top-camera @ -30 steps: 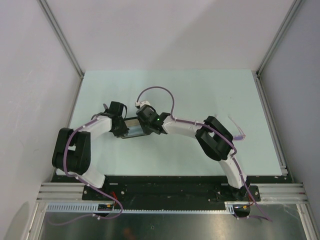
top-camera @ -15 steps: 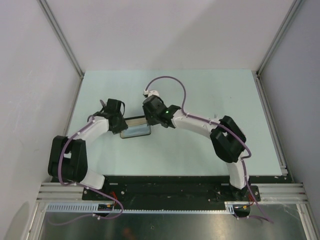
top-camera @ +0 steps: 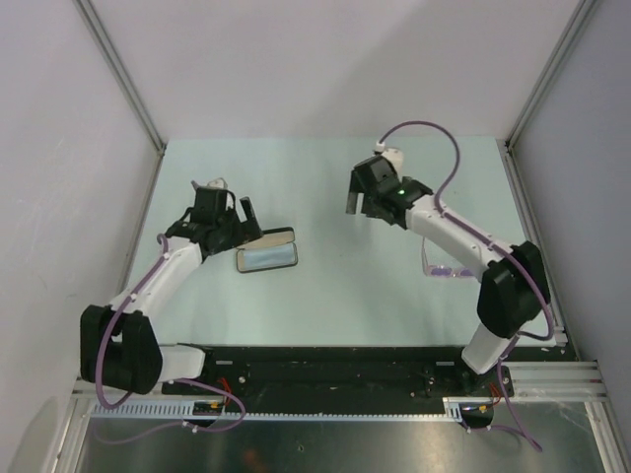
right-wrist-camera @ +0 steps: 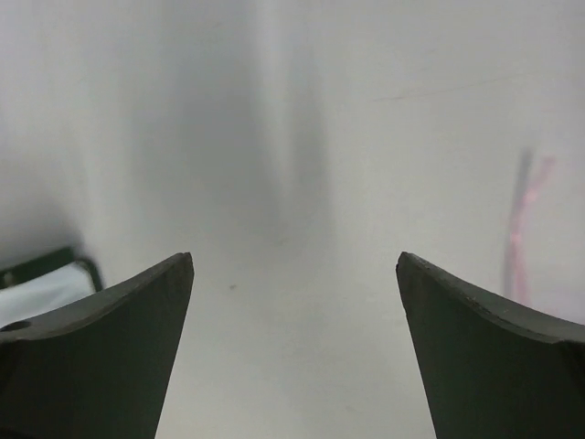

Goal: Organize the sunglasses
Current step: Move the sunglasses to the center of the board, then pick up the sunglasses from the center of the board, then fold the left temple of the sunglasses on the sunglasses.

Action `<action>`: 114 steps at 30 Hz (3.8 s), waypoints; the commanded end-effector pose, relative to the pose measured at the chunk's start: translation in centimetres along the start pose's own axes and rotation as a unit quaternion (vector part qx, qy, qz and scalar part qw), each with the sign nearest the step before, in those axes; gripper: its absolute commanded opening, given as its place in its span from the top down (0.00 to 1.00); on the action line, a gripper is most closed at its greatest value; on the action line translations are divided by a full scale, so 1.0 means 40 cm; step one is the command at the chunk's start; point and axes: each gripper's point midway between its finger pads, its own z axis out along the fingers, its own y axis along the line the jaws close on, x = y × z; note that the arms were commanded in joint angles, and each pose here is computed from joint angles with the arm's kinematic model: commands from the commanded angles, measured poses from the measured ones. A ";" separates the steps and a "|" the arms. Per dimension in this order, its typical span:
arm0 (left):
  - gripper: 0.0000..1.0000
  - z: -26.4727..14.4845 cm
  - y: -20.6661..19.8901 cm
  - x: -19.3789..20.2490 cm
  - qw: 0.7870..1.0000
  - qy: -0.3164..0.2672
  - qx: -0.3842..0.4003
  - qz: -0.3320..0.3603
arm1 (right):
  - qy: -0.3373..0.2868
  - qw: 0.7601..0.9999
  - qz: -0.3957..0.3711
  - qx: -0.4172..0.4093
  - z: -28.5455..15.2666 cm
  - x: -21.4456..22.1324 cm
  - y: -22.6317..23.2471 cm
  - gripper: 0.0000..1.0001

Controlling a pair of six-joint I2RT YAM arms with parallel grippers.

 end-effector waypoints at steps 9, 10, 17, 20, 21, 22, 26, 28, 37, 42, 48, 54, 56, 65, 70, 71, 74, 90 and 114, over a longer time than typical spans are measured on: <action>0.00 -0.167 -0.119 -0.150 0.986 -0.103 0.111 0.063 | -0.044 0.966 0.127 0.222 -0.151 -0.075 -0.458 0.02; 0.00 -0.172 -0.130 -0.153 0.985 -0.105 0.121 0.067 | -0.042 0.958 0.146 0.244 -0.152 -0.070 -0.514 0.02; 0.00 -0.187 -0.178 -0.153 0.975 -0.111 0.178 0.069 | 0.058 0.941 0.206 0.263 -0.083 0.070 -0.753 0.09; 0.00 -0.191 -0.201 -0.147 0.968 -0.120 0.211 0.068 | 0.087 0.948 0.162 0.259 -0.050 0.088 -0.800 0.09; 0.00 -0.191 -0.204 -0.144 0.967 -0.121 0.217 0.064 | 0.097 0.952 0.160 0.243 -0.037 0.095 -0.797 0.09; 0.00 -0.187 -0.205 -0.141 0.966 -0.122 0.220 0.061 | 0.108 0.954 0.164 0.228 -0.027 0.105 -0.794 0.10; 0.00 -0.195 -0.234 -0.114 0.957 -0.098 0.262 0.077 | 0.147 0.953 0.173 0.200 0.010 0.149 -0.806 0.12; 0.00 -0.197 -0.234 -0.108 0.955 -0.101 0.266 0.079 | 0.148 0.954 0.174 0.195 0.014 0.149 -0.814 0.12; 0.00 -0.181 -0.240 -0.089 0.952 -0.084 0.278 0.093 | 0.197 0.951 0.178 0.159 0.055 0.200 -0.793 0.24; 0.00 -0.171 -0.240 -0.080 0.951 -0.076 0.281 0.101 | 0.205 0.947 0.169 0.181 0.056 0.207 -0.809 0.26; 0.00 -0.169 -0.242 -0.070 0.950 -0.067 0.286 0.102 | 0.216 0.947 0.155 0.183 0.069 0.219 -0.792 0.32; 0.00 -0.177 -0.251 -0.058 0.944 -0.061 0.303 0.114 | 0.248 0.942 0.126 0.186 0.081 0.260 -0.732 0.45; 0.01 -0.180 -0.253 -0.060 0.943 -0.062 0.305 0.117 | 0.240 0.945 0.113 0.191 0.082 0.252 -0.718 0.47; 0.00 -0.179 -0.267 -0.044 0.938 -0.041 0.325 0.115 | 0.216 0.963 0.051 0.154 0.088 0.227 -0.597 0.56; 0.00 -0.178 -0.262 -0.040 0.939 -0.043 0.322 0.117 | 0.222 0.964 0.011 0.146 0.110 0.245 -0.561 0.73; 0.00 -0.175 -0.261 -0.037 0.939 -0.041 0.321 0.116 | 0.220 0.965 0.000 0.141 0.115 0.247 -0.545 0.77; 0.00 -0.171 -0.257 -0.030 0.940 -0.037 0.320 0.114 | 0.215 0.968 -0.015 0.128 0.126 0.246 -0.520 0.89; 0.00 -0.322 -0.348 -0.102 0.908 -0.060 0.398 0.112 | -0.059 0.994 -0.083 -0.043 -0.022 -0.091 -0.260 1.00; 0.00 -0.714 -0.498 -0.047 0.738 -0.054 0.620 0.262 | -0.409 0.775 -0.192 -0.442 -0.645 -0.345 0.157 1.00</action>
